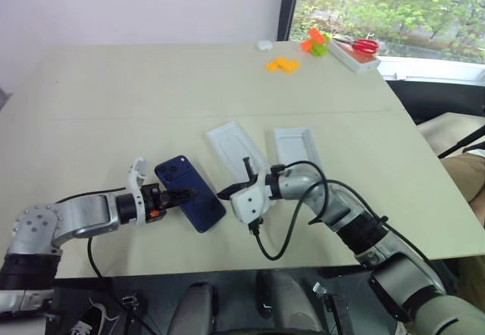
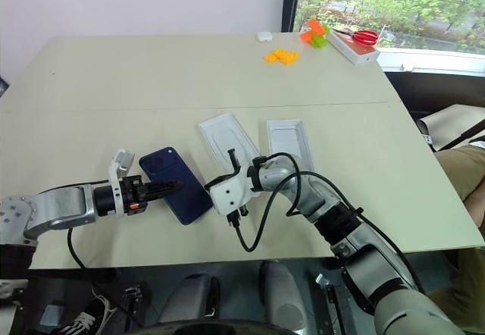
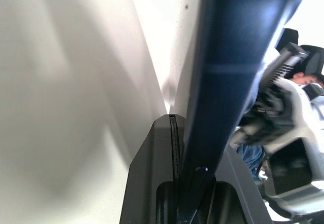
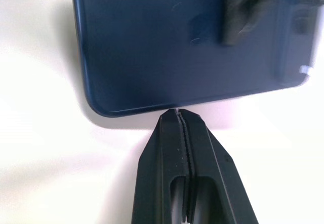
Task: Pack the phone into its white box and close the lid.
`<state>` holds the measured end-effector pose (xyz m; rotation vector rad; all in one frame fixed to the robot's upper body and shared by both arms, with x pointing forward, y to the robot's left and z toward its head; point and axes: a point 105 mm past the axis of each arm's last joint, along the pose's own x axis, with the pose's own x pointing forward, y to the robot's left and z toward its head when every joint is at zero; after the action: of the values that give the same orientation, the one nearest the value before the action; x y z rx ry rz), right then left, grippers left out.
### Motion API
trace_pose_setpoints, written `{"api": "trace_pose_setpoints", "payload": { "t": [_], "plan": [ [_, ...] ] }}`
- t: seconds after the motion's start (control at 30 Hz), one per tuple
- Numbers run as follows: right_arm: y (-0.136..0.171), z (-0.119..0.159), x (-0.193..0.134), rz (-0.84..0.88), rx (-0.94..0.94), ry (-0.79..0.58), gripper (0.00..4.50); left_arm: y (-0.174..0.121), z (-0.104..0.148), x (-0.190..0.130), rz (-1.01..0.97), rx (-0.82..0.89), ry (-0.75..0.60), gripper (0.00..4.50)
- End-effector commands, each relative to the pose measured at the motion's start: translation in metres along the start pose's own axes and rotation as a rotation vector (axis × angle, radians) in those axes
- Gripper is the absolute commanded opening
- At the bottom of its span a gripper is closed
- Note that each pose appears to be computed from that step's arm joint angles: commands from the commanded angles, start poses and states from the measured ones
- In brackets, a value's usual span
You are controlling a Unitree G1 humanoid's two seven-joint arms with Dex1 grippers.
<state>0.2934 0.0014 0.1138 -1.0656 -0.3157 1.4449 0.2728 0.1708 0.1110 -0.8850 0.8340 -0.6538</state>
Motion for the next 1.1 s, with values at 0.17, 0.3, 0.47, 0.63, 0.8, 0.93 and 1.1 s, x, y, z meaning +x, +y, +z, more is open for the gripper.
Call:
{"api": "trace_pose_setpoints", "payload": {
  "t": [0.17,0.3,0.47,0.63,0.8,0.93,1.1],
  "plan": [
    [-0.032,0.012,-0.034,-0.153,0.188,-0.094,3.09,-0.025,0.031,-0.005,-0.101,0.084,-0.072,0.0],
    [-0.046,0.004,-0.057,-0.217,0.285,-0.11,4.47,-0.028,0.046,0.007,-0.1,0.129,-0.104,0.0],
    [-0.052,-0.009,-0.086,-0.259,0.408,-0.103,4.47,-0.033,0.06,0.036,-0.103,0.15,-0.098,0.0],
    [-0.046,-0.031,-0.106,-0.279,0.466,-0.037,4.47,-0.066,0.068,0.07,-0.205,0.167,-0.065,0.0],
    [-0.035,-0.037,-0.102,-0.261,0.469,-0.006,4.47,-0.079,0.069,0.098,-0.212,0.152,-0.024,0.0],
    [-0.03,-0.041,-0.098,-0.256,0.445,0.023,4.47,-0.099,0.079,0.099,-0.284,0.106,-0.042,0.0],
    [-0.03,-0.041,-0.097,-0.253,0.419,0.034,4.47,-0.09,0.069,0.114,-0.263,0.063,-0.034,0.0]
  ]
}}
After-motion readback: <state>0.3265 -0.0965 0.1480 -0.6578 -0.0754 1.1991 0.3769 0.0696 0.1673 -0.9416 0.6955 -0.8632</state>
